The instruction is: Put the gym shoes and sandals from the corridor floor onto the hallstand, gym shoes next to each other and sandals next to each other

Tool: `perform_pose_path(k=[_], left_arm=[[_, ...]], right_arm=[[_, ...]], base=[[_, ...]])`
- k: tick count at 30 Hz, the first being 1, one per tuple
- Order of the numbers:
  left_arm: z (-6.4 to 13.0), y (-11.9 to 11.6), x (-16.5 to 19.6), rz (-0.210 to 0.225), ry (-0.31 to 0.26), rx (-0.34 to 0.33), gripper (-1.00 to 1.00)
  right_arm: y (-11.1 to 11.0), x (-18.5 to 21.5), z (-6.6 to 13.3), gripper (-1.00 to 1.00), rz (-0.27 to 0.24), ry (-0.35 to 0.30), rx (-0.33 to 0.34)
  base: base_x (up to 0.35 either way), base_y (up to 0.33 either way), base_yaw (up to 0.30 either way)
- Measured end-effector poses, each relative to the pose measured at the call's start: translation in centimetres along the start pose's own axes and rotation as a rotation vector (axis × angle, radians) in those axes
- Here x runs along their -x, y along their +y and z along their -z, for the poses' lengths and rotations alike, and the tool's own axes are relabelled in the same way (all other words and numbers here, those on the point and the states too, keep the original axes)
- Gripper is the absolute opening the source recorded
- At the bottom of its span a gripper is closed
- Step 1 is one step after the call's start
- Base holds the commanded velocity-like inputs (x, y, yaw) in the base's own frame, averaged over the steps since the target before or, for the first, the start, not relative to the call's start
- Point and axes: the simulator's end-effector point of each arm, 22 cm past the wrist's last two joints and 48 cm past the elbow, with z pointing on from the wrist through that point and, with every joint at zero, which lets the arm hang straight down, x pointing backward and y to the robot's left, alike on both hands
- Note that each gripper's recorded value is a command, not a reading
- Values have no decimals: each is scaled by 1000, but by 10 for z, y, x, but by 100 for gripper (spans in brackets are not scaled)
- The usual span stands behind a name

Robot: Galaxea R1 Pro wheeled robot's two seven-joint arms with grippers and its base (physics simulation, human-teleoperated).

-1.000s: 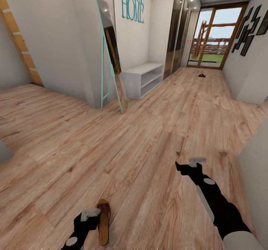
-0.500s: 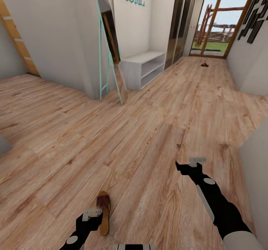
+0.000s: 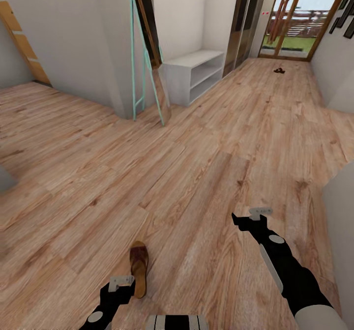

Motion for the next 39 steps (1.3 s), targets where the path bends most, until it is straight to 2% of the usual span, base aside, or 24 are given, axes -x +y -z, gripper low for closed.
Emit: perform_pose_path(k=[5,6,10,16,31,39], left_arm=[[-2,-4,10,20,-27,23,100],[-2,-8,21,38,-53,64,100],[-1,-21,28,66,-70,111,100],[0,-28,31,79,-74,124,100],[-10,-23,-10,66,3,143,100],[-11,-22,-13,62,8,144,100]], right_arm=[[1,-3,-1,100,0,6,1],[1,-3,-1,100,0,6,1],[1,-4,-1,100,0,8,0],[0,-4,-1,100,0,8,0],[3,-48,-18,100,1,81,3],[4,-53,-20,100,1,88,4]], base=[[0,0,30],[0,0,7],[0,0,4],[0,0,0],[0,0,0],[0,0,-34]])
